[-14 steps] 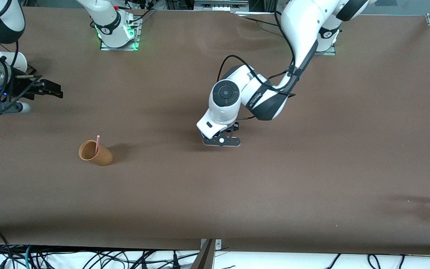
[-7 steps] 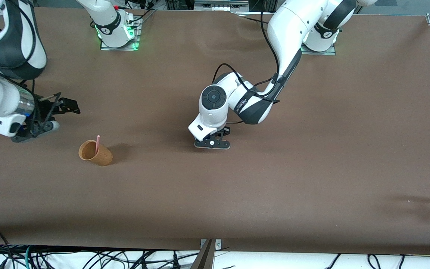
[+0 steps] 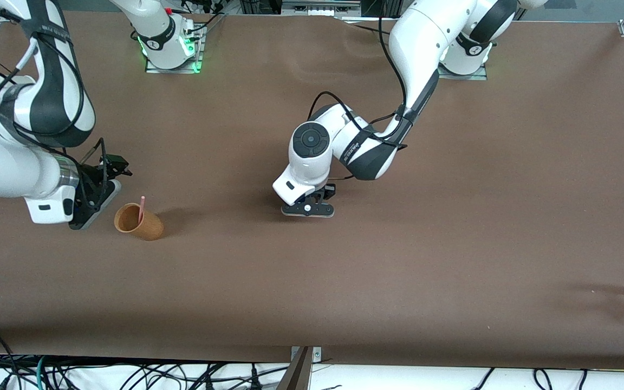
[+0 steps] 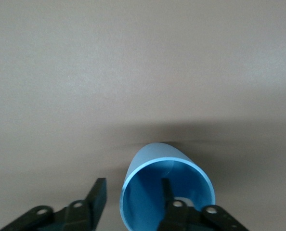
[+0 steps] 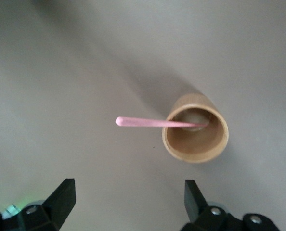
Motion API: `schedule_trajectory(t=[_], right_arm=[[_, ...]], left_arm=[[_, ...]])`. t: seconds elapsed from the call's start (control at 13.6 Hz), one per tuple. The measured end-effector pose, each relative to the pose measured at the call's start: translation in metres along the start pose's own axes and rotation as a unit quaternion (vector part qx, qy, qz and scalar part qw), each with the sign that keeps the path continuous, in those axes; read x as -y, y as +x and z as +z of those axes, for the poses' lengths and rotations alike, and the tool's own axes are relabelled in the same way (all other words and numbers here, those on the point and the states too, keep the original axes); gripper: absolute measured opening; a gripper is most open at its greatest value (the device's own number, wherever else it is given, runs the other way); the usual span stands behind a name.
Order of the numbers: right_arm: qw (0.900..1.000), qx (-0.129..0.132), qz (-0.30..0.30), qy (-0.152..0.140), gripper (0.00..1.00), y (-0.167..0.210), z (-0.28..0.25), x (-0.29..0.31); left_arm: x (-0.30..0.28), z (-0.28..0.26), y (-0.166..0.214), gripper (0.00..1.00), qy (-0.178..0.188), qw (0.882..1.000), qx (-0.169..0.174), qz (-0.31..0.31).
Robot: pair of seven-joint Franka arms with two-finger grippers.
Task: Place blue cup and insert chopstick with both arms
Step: 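Open the left gripper off the cup while the right gripper descends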
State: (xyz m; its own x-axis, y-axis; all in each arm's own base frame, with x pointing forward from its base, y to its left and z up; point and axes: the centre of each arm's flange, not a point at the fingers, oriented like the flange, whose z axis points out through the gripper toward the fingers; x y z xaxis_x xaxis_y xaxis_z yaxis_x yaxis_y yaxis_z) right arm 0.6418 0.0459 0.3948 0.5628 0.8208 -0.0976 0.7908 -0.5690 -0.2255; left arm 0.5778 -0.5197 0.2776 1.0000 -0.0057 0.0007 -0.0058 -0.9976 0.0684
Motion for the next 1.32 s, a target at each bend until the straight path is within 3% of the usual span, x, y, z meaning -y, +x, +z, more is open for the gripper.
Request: schedule_trajectory(t=[0.15, 0.29, 0.66, 1.03, 1.32], right_arm=[[0.998, 0.002, -0.07, 0.003, 1.0, 0.007, 0.012, -0.009], [0.991, 0.0, -0.133, 0.0, 0.99, 0.015, 0.021, -0.02], [0.973, -0.007, -0.232, -0.011, 0.94, 0.03, 0.034, -0.029], [0.969, -0.024, -0.244, 0.015, 0.88, 0.035, 0.057, -0.033], [0.969, -0.025, -0.246, 0.016, 0.44, 0.034, 0.059, -0.035]], left_arm=[[0.005, -0.026, 0.011, 0.81, -0.022, 1.0, -0.005, -0.017], [0.028, -0.069, 0.025, 1.0, -0.019, 0.999, -0.002, -0.035], [0.112, -0.199, 0.043, 1.0, 0.0, 0.999, 0.006, -0.049], [0.243, -0.303, 0.052, 1.0, 0.0, 0.999, 0.014, -0.05], [0.365, -0.346, 0.05, 1.0, 0.008, 0.999, 0.031, -0.012]])
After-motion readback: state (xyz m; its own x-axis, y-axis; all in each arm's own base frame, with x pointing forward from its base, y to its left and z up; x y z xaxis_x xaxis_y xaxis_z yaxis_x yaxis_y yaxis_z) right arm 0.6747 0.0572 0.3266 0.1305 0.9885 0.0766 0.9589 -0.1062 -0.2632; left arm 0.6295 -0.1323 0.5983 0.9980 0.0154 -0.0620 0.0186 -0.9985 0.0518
